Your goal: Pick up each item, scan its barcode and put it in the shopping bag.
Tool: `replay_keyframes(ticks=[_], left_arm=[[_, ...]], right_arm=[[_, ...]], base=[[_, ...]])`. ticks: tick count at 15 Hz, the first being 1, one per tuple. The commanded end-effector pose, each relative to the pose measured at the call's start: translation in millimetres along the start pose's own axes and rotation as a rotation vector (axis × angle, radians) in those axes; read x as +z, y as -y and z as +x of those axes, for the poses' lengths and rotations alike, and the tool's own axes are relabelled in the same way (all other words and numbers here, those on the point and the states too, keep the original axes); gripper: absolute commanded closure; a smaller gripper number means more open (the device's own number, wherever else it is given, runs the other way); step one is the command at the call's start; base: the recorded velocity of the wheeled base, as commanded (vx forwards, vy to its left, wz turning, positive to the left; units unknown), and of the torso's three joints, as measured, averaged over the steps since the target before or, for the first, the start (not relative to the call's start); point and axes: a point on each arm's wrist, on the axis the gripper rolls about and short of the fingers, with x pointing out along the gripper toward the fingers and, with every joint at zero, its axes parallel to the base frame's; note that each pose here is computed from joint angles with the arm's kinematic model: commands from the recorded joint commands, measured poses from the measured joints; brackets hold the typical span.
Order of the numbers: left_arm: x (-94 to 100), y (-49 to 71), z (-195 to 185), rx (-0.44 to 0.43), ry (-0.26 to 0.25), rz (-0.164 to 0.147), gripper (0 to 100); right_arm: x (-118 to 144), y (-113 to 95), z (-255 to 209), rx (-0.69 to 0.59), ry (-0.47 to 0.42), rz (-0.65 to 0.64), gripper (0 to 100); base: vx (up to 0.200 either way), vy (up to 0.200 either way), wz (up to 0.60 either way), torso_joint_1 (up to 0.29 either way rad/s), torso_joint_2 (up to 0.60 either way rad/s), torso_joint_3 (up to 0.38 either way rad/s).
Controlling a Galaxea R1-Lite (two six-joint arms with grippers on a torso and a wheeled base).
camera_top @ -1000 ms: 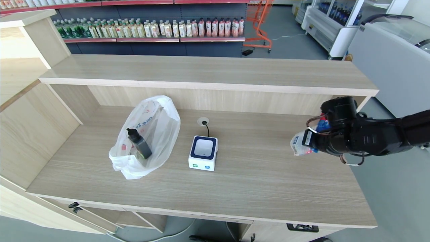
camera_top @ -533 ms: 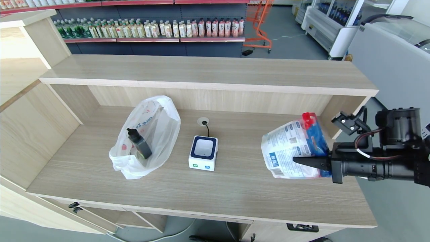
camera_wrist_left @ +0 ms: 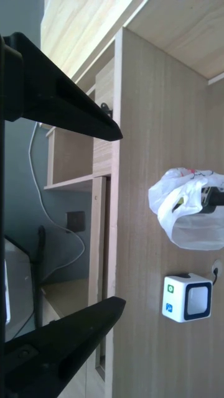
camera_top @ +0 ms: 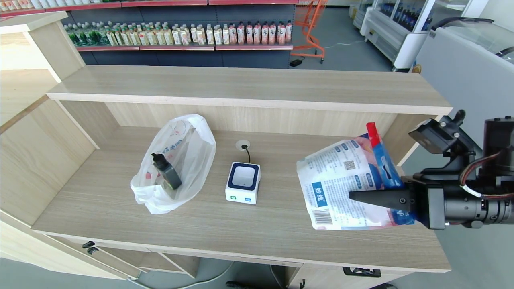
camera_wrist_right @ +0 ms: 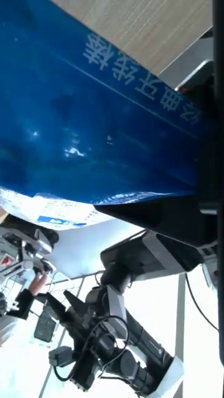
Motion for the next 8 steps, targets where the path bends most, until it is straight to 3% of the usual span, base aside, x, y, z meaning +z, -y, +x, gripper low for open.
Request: replay_keyframes(ticks=[1,8], left_arm=[[0.0,0.0,0,-0.001,-0.002,0.000,0],[0.0,0.0,0,-0.001,-0.002,0.000,0]], right_arm=[[-4,-13,-1,0.032,-0.006,0.027,100],[-16,-23,2,0.070,-0.044,0.108,100]], base=[[0.000,0.000,0.00,0.000,0.00,0.000],[0.000,0.000,0.00,0.000,0.00,0.000]])
